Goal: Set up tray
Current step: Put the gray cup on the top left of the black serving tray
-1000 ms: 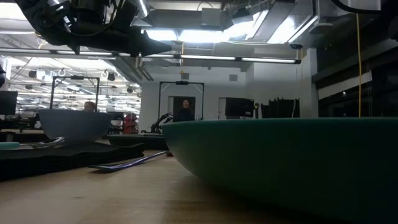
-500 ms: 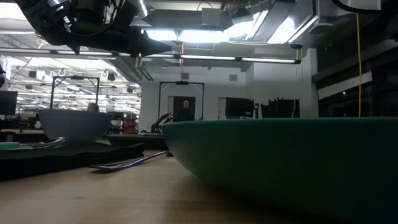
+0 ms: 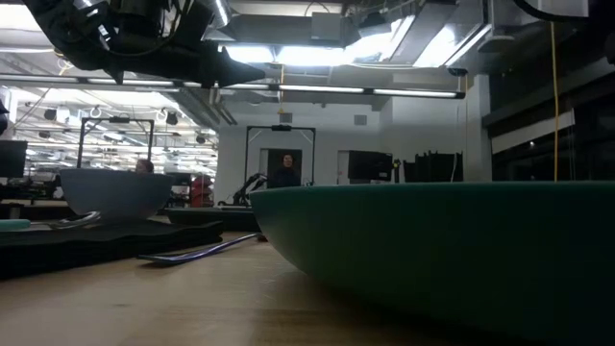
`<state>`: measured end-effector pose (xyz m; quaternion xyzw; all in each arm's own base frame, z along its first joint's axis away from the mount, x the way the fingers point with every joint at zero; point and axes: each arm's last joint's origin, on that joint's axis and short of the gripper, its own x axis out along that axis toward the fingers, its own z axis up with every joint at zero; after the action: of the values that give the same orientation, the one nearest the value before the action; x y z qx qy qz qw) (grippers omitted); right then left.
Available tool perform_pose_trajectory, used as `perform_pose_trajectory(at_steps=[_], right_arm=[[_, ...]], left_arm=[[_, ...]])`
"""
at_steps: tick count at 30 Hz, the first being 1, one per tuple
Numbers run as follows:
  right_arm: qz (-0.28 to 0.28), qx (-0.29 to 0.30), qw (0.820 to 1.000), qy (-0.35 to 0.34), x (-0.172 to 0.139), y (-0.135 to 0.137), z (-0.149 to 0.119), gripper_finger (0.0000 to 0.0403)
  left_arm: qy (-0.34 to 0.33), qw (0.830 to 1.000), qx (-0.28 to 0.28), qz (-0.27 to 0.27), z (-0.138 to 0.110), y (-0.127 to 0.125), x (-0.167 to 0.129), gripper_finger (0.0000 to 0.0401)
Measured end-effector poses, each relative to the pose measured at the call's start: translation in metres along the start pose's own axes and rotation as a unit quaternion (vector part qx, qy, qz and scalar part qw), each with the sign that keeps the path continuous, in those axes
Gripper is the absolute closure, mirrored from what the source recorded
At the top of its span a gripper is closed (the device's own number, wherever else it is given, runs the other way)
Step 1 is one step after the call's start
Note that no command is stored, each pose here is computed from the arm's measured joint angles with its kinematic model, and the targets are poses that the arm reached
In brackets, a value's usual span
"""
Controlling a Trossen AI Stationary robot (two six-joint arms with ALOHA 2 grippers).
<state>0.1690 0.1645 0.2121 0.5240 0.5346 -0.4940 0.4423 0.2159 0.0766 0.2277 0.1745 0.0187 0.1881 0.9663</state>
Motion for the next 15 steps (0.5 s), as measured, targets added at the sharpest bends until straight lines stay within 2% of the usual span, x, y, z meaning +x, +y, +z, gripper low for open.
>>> perform_pose_trajectory(at_steps=[15], right_arm=[[-0.027,-0.012,0.999,-0.013,0.013,0.003,-0.005,0.0238]], left_arm=[[0.000,1.000,0.000,0.000,0.000,0.000,0.000,0.0397]])
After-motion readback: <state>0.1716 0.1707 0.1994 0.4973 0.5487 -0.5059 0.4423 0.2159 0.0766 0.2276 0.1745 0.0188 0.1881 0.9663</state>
